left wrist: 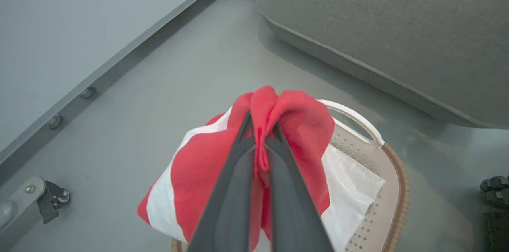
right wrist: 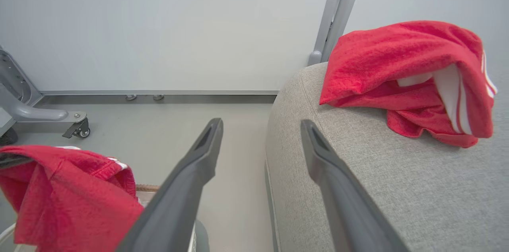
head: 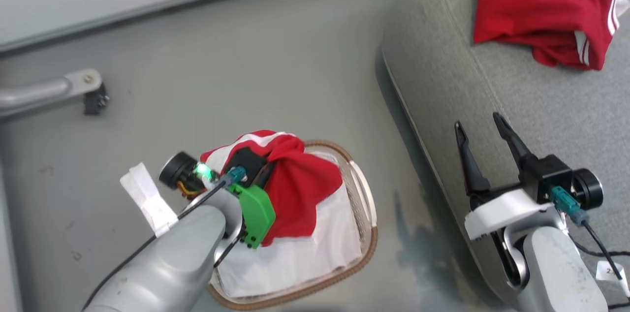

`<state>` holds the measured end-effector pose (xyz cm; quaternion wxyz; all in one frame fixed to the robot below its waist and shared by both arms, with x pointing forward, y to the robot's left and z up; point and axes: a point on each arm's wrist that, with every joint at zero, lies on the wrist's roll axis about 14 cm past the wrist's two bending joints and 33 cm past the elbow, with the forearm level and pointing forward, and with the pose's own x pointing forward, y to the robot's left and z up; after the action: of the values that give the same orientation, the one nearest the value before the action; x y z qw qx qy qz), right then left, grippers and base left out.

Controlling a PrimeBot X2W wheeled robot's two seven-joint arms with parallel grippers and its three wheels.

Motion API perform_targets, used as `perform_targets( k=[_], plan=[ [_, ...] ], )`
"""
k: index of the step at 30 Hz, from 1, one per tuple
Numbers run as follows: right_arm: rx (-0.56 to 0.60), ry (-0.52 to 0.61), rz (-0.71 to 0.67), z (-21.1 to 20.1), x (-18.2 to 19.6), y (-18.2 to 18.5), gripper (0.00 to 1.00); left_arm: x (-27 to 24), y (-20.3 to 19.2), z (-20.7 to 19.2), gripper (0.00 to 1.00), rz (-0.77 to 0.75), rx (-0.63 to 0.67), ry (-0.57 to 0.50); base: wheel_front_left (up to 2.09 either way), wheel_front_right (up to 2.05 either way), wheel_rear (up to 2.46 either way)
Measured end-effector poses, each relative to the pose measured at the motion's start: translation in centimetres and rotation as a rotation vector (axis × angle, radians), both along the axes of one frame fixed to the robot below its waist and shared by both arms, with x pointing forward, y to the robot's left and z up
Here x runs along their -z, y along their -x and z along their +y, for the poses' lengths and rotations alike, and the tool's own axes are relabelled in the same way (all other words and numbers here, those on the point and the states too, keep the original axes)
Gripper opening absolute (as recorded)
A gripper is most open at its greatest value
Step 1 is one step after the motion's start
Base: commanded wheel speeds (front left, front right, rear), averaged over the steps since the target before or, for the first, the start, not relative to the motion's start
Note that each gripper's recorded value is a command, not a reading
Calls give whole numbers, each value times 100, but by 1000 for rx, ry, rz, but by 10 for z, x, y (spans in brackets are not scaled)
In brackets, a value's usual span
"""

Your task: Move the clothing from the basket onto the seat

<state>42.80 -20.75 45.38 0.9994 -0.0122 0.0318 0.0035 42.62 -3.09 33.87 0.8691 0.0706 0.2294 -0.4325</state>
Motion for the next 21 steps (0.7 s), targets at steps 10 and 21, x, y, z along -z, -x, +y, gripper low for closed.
perform_targets(
  k=[10, 21],
  plan=[
    [-48, 1, -91, 19, -37, 22, 100, -128, -26, -4, 0, -357, 89, 10, 0, 0, 0],
    [-152, -4, -207, 54, -78, 31, 100, -274, -36, 0, 0, -692, 105, 38, 0, 0, 0]
  ],
)
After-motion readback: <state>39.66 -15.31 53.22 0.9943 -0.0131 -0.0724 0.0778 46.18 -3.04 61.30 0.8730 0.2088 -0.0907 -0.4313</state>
